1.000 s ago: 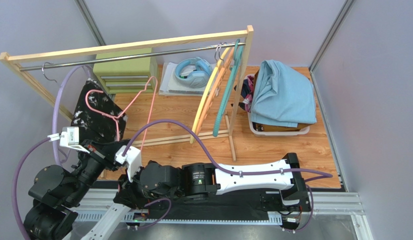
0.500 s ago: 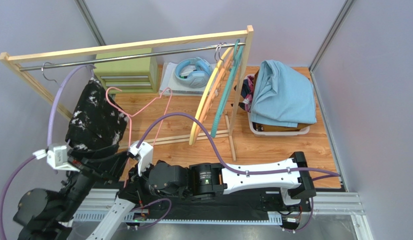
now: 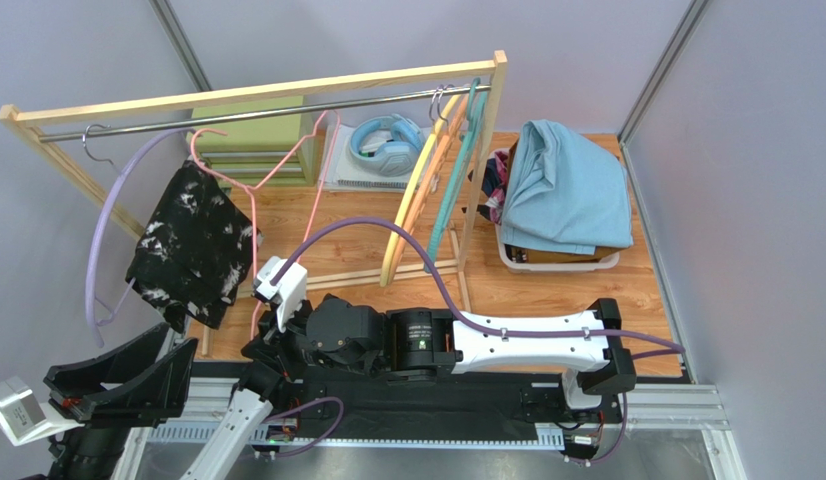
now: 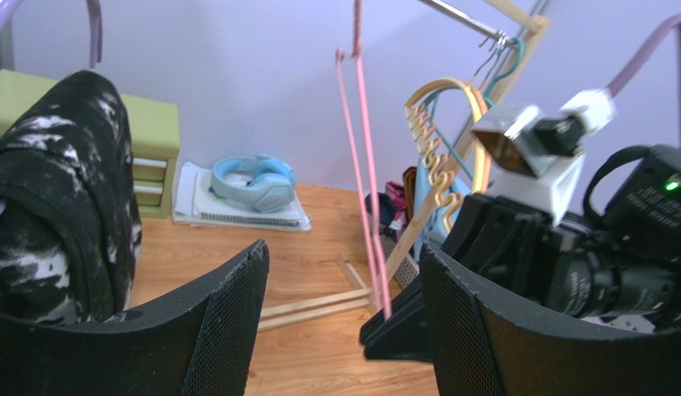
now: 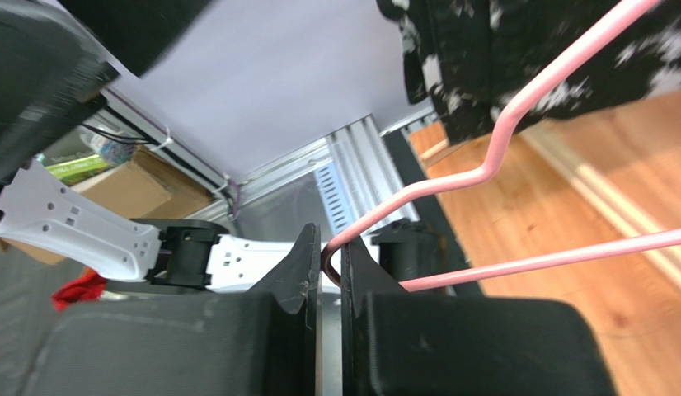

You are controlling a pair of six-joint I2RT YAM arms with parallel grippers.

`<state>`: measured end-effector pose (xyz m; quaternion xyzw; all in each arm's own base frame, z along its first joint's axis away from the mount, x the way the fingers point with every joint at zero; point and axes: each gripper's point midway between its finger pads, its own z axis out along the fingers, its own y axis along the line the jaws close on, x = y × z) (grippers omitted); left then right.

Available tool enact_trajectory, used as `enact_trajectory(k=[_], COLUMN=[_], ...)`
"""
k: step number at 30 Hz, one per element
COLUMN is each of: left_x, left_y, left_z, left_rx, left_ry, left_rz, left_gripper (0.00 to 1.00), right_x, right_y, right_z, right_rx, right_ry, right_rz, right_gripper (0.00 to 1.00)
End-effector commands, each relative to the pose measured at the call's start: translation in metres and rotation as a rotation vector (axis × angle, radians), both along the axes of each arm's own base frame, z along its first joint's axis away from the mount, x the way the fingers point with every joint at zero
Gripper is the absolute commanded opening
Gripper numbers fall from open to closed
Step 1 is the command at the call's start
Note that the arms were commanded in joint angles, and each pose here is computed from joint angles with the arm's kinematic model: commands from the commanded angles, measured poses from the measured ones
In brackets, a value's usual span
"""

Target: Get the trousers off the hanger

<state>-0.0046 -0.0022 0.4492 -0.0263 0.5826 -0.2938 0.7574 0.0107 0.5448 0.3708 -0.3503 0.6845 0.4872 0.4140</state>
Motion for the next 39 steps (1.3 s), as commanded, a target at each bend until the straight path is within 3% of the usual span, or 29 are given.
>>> enact_trajectory(k=[1,10,24,33,39], left_x=[0.009,0.013,0.022,0.024,0.040], left_y=[0.005,0.002,-0.007,-0.007,-0.012], left_z=[-0.024,-0.031,-0.032,-0.032,-0.046], left_rx=[0.065,0.075,0.085,0.094,0.114], left_ry=[0.076,0.103,0.113,0.123,0.239], left_rz=[0.052,0.040,0.018,0.020,0.025], left_gripper=[0.72,0.71,0.71,0.70,0.70], right_x=[0.023,0.060,0.069,0.094,0.098], right_y=[-0.004,-0.016,-0.021,-0.040,-0.053], right_z=[0.039,0.041,0.011,0.004,-0.004], right_rx=[0.047,0.045,-0.044,-0.047,-0.053], right_ry=[-0.179,-0.192,-0.262,-0.231,-0.186], right_rz=[-0.030,-0.068,-0.061,-0.128,-0.180], right_gripper=[0.00,0.00,0.00,0.00,0.00])
